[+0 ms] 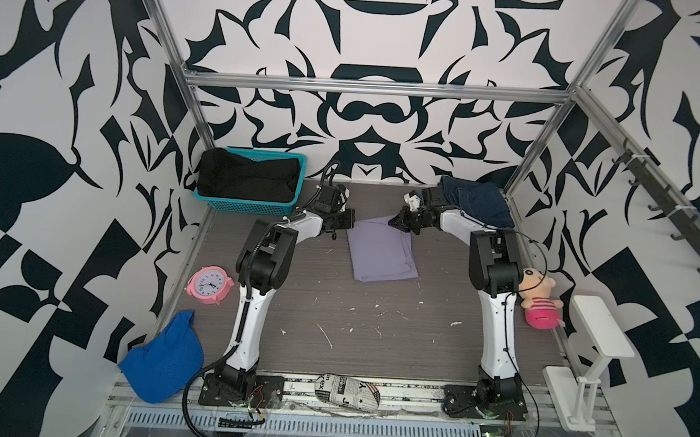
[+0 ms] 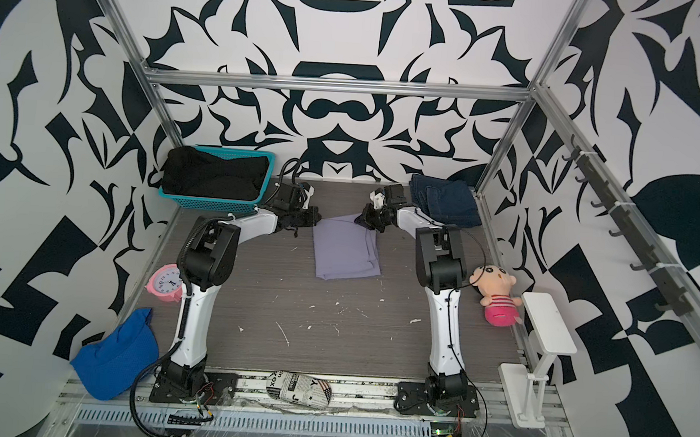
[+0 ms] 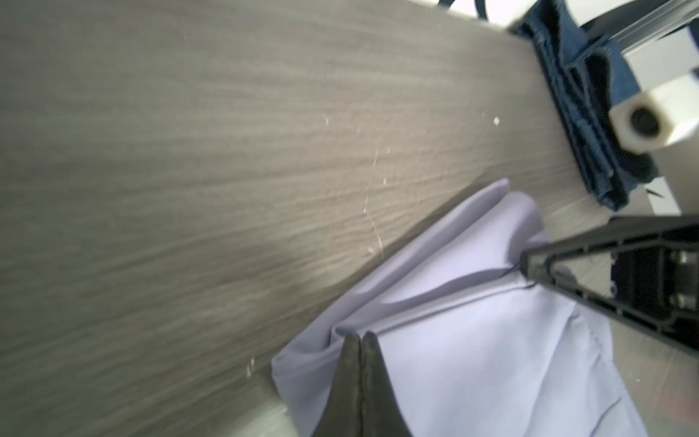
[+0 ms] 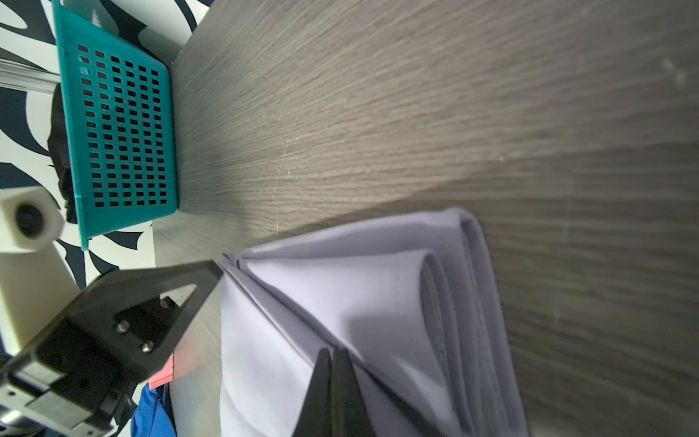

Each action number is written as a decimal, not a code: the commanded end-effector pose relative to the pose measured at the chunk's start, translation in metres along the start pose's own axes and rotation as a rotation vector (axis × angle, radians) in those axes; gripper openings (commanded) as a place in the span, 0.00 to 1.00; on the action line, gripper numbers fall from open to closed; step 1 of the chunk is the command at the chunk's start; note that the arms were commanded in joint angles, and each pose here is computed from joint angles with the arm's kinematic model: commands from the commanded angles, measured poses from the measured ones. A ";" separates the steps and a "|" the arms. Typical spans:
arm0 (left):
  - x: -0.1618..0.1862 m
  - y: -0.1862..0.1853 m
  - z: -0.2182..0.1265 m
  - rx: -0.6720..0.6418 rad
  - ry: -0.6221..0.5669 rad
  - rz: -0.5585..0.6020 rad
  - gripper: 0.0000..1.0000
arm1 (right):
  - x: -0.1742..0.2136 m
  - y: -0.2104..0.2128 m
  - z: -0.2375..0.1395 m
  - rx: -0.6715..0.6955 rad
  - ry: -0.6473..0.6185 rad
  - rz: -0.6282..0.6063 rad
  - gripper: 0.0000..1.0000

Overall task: Fold and stack the skirts
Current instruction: 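Lift the lavender skirt toward the denim skirt with the right gripper while left withdraws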

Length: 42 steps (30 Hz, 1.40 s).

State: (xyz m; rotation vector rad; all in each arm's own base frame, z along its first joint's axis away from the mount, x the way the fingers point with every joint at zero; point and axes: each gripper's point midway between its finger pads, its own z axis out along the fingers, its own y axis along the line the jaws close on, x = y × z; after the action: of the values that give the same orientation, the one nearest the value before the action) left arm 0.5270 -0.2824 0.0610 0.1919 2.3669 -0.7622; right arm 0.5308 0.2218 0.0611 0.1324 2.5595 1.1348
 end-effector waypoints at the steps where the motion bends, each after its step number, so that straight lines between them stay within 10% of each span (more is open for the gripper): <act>1: -0.040 -0.026 -0.040 0.011 -0.090 0.025 0.00 | -0.020 0.065 -0.056 -0.054 -0.091 -0.104 0.00; 11: 0.012 -0.097 -0.093 0.016 -0.096 0.106 0.00 | 0.048 0.035 -0.112 0.145 -0.104 -0.152 0.81; 19: 0.103 -0.094 -0.063 -0.039 0.067 0.123 0.00 | 0.076 -0.017 -0.112 0.217 -0.064 -0.103 0.83; 33: 0.143 -0.060 -0.039 -0.095 0.113 0.097 0.00 | 0.091 -0.030 -0.057 0.040 0.053 -0.017 0.88; 42: 0.140 -0.061 -0.042 -0.092 0.097 0.107 0.00 | 0.096 -0.027 -0.033 -0.028 0.076 0.011 0.60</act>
State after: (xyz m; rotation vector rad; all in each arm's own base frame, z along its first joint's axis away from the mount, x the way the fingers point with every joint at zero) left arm 0.3765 -0.3211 0.0388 0.3362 2.4447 -0.6228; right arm 0.4317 0.1935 0.0429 0.0886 2.5956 1.1705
